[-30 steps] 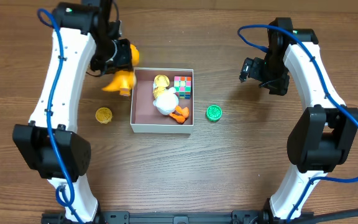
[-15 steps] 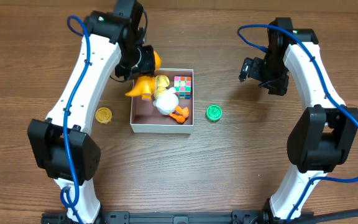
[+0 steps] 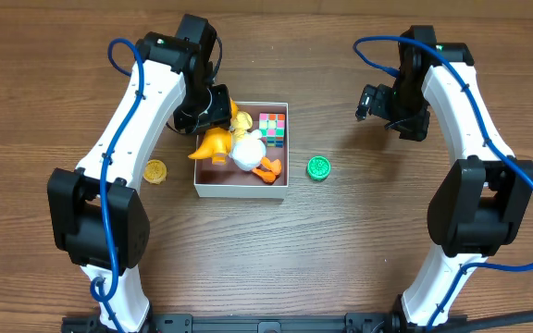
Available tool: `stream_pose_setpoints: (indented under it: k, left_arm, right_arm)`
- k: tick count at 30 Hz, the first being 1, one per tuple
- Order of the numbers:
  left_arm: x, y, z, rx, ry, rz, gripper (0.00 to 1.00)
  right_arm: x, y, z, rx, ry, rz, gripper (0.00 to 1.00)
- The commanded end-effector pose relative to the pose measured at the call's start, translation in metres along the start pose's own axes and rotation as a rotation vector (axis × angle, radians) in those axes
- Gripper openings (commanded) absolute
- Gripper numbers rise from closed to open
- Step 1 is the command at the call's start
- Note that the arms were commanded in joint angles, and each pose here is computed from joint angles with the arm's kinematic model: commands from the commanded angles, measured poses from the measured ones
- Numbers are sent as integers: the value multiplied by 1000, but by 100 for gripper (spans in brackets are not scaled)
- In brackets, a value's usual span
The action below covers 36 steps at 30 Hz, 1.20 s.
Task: Pack container
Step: 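Lift the dinosaur and carry it over the box with the left gripper, then lower the dinosaur into the box's left side and open the left gripper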
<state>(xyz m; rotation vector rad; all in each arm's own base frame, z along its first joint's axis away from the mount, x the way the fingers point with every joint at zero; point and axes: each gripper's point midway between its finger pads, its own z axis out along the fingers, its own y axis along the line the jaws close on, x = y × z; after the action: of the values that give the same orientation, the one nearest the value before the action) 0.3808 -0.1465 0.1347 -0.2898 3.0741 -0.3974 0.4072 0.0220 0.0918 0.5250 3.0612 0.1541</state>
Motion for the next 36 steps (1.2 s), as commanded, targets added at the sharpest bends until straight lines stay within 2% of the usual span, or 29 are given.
stream_pose_setpoints:
  k: [1,5,12,27,32,36]
  left_arm:
    - [4,1,5,-10,18,-21,41]
    - [3,2,5,-12,17,-21,42]
    - [3,2,5,-12,17,-21,55]
    - [-1,4,5,-27,-4,-19,57]
    - [-3,3,5,-23,-10,13,64]
    - [-7,8,4,-24,-16,105,79]
  right_arm:
    - [-2,1,-1,-5,-7,-1,100]
    - [-2,1,-1,-5,-7,-1,100]
    - [-2,1,-1,-4,-7,-1,100]
    - [-2,1,-1,-5,-8,-1,100]
    - [-2,1,-1,-5,-8,-1,100]
    - [-3,2,-1,-7,-15,-53,100]
